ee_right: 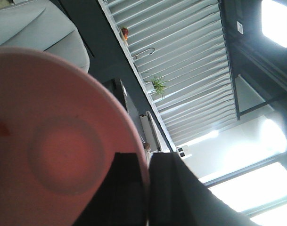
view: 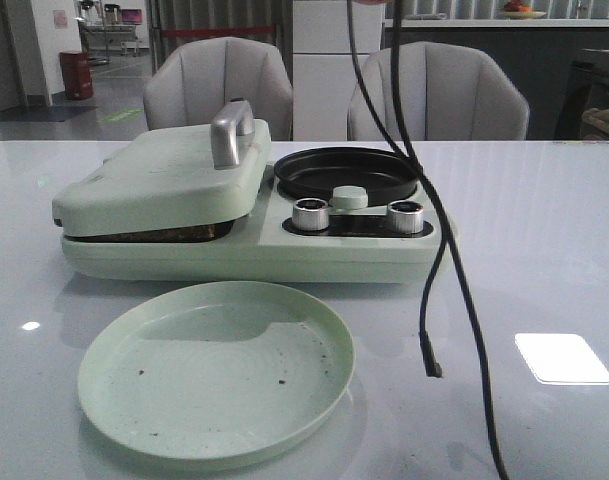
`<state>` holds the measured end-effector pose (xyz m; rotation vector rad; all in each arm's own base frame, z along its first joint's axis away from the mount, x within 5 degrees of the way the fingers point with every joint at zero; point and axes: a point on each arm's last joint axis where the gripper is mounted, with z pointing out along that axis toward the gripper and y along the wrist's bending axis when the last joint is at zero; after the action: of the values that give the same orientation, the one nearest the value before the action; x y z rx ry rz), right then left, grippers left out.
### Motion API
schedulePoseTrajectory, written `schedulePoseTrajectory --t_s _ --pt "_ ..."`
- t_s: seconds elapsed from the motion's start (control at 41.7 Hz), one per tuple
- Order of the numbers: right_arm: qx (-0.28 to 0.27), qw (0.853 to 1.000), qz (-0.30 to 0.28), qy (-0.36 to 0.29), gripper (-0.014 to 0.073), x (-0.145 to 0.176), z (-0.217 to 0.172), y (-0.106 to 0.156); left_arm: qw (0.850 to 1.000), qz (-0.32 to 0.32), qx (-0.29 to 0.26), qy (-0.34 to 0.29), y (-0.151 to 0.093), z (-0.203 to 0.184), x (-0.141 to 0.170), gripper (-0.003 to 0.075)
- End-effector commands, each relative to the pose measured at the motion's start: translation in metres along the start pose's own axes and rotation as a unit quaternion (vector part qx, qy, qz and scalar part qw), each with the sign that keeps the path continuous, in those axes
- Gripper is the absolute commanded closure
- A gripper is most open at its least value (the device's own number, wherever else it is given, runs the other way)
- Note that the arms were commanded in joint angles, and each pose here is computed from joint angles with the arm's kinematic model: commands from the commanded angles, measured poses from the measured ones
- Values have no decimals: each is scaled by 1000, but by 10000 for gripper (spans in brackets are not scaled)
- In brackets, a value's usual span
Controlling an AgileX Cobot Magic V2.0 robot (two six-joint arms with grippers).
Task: Make breakfast with bread and shrimp
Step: 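Lift the pink bowl over the black pan and tip the shrimp in, then lower the empty pink bowl back onto the table and release it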
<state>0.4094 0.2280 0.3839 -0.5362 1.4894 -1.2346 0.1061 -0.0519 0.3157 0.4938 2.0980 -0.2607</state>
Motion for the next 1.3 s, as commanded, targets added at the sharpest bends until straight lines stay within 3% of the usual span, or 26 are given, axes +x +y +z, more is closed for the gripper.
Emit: schedulePoseTrajectory --t_s 0.0,0.216,0.336,0.792,1.055,1.175,1.271 --pt "59 998 6 -15 541 -4 -1 -35 998 -2 2 -55 -1 -6 -15 619" --pt "44 995 -84 14 541 0 7 31 998 -2 2 -55 -1 -6 -15 619" --pt "39 994 -104 12 541 -2 4 41 998 -2 2 -55 -1 -6 -15 619" --pt "46 995 -91 13 541 -4 1 27 998 -2 2 -55 -1 -6 -15 619" --pt "50 995 -70 54 541 4 -1 13 999 -2 2 -53 -1 -5 -15 619" --pt "-18 992 12 122 541 18 -7 -19 999 1 0 -53 0 -5 -15 619" --pt "-107 974 97 177 541 37 -12 -50 999 4 -3 -53 0 -5 -15 619"
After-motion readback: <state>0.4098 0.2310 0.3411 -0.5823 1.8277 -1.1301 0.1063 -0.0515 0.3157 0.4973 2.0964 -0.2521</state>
